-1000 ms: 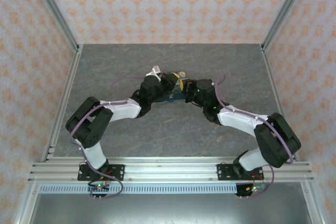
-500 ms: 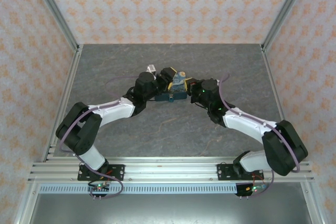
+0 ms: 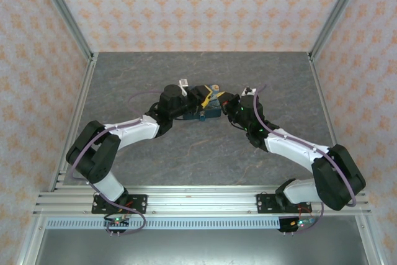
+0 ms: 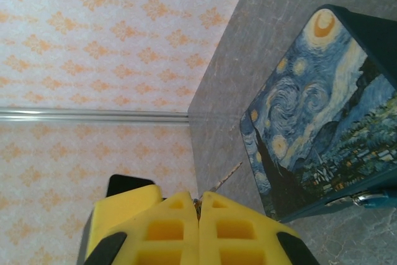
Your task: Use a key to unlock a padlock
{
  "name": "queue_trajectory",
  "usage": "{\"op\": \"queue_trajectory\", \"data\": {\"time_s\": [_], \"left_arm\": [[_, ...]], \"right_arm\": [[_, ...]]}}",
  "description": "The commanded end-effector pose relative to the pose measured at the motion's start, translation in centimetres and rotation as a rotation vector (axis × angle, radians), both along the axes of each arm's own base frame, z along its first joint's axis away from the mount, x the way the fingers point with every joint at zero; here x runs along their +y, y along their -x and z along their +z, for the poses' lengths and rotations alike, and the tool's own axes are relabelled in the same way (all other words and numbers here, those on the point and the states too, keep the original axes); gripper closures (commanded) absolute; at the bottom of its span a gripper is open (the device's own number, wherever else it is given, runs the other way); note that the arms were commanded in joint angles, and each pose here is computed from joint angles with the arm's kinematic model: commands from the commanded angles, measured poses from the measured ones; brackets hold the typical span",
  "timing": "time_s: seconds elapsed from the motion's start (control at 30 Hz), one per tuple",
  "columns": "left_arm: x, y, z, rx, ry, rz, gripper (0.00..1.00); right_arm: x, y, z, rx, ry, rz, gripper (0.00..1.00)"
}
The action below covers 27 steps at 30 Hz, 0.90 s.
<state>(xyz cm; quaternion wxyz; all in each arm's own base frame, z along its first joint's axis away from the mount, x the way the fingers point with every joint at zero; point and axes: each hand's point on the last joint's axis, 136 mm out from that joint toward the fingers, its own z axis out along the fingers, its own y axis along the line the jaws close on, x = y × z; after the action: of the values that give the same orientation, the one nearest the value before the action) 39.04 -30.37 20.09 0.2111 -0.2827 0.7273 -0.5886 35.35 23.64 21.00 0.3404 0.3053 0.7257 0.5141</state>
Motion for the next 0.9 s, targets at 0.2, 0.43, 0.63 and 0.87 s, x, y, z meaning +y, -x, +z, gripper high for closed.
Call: {"op": "queue_trajectory", "data": {"time_s": [0.2,0.43,0.63,0.87], "left_arm": [[-1.6,-0.3,0.5,-0.014,0.044,-0.028,0.71],[-1.6,-0.7,1.0,-0.024,0.062,-0.006,0.66],[-1.2,-0.7,1.2,-0.03,0.062,0.017,0.49],[-1.8,-0.5,1.5,-0.039,0.06,0.009,0.6]], "right_arm": [[0.3,0.1,0.6,-0.053,0.001,0.024,1.0],[0.1,0.3,-0.4,-0.03,0.005,0.015,1.0],[-0.3,0.4,-1.1,-0.015,0.01,-0.003,1.0],[0.1,0.4,-0.8,-0.019,-0.001,0.016,1.0]]}}
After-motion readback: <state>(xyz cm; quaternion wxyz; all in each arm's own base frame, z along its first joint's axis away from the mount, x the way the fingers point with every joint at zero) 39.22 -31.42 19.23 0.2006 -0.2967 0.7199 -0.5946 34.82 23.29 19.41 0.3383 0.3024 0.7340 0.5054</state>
